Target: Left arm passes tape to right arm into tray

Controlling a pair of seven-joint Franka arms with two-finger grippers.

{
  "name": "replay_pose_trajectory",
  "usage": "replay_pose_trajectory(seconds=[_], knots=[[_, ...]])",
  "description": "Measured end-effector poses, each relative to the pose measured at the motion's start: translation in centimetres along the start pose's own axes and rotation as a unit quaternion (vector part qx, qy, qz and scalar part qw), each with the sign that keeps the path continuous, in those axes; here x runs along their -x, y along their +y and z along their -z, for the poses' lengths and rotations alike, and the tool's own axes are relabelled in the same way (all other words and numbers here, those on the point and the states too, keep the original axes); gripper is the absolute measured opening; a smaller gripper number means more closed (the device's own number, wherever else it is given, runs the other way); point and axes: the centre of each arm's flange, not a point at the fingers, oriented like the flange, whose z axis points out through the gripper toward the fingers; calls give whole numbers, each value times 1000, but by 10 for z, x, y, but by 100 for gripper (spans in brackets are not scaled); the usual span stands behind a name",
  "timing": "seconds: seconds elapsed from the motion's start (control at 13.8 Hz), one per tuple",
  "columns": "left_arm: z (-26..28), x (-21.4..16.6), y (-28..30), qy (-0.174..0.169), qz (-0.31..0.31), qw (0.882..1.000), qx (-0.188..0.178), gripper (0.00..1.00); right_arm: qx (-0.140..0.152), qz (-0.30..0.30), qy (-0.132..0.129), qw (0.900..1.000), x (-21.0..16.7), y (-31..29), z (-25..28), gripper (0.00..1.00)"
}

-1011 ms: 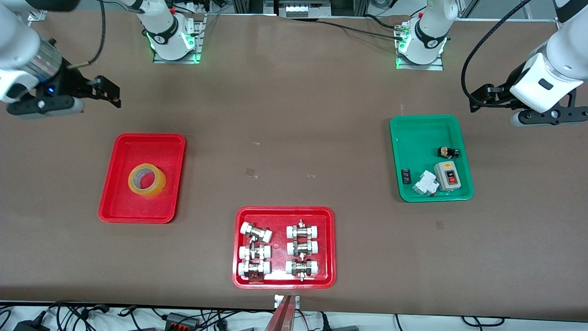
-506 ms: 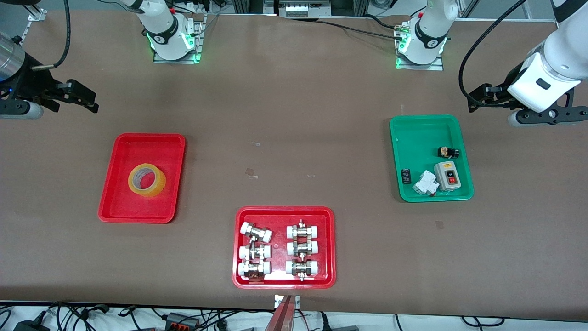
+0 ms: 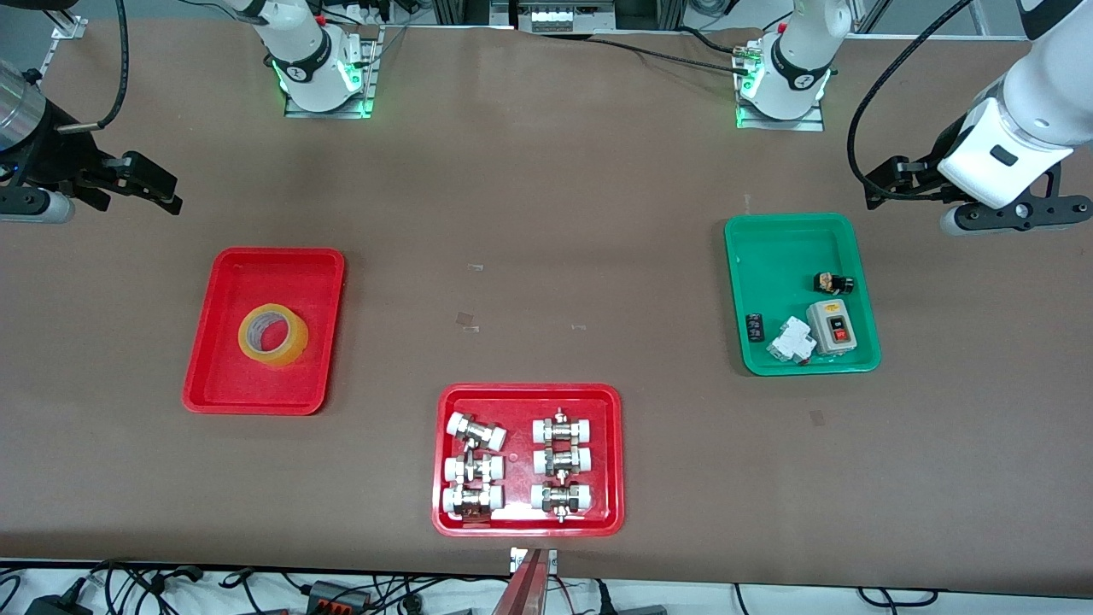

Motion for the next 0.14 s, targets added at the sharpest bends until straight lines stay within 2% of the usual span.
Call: replay_pose_trajectory(seconds=[0.14], knots=[[0, 0, 0, 1, 0, 1000, 0, 100, 0, 0, 0, 1000, 0, 0, 0, 100]])
